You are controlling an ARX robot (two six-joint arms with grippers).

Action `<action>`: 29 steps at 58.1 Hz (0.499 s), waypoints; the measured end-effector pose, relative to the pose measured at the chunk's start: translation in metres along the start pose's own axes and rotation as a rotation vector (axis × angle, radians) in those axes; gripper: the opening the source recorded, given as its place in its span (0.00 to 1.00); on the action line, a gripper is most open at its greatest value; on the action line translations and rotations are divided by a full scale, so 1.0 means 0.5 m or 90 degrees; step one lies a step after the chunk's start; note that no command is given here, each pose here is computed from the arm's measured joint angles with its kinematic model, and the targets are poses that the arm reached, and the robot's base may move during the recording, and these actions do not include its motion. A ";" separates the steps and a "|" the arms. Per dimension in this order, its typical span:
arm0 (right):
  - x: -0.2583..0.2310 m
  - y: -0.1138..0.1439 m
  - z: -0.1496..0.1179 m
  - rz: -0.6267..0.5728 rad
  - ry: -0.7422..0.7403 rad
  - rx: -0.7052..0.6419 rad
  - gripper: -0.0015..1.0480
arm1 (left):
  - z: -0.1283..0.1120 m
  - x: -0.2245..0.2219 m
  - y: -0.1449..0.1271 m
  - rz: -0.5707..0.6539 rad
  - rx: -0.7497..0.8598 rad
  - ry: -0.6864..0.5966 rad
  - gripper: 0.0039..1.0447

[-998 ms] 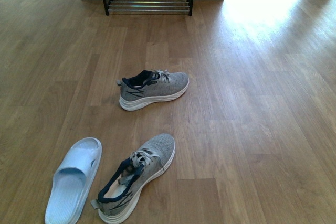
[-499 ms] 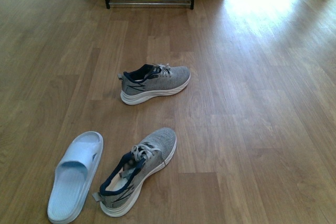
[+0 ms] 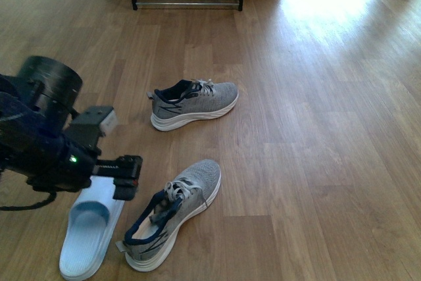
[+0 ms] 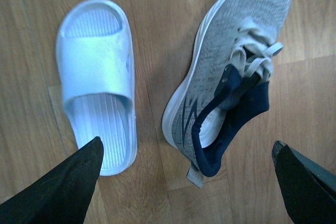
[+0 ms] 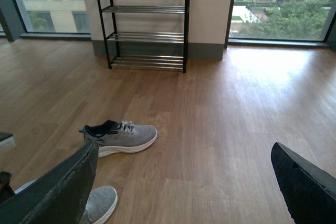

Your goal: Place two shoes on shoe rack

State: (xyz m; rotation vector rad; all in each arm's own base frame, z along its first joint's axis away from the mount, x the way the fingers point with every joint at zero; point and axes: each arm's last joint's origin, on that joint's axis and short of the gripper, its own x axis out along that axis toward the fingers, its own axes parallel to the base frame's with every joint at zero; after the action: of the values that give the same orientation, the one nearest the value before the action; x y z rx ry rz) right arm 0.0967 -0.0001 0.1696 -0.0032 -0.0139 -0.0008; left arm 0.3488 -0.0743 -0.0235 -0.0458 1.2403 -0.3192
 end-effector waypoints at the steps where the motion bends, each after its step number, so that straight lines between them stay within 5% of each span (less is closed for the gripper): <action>1: 0.000 0.000 0.000 0.000 0.000 0.000 0.91 | -0.001 0.006 -0.001 -0.004 0.001 0.005 0.91; 29: 0.000 0.000 0.000 0.000 0.000 0.000 0.91 | 0.032 0.133 -0.008 -0.018 0.081 0.088 0.91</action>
State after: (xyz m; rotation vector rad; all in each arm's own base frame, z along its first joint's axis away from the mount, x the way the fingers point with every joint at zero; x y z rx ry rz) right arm 0.0967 -0.0001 0.1696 -0.0032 -0.0139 -0.0008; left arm 0.3818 -0.0979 -0.0789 0.0687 1.3546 -0.4315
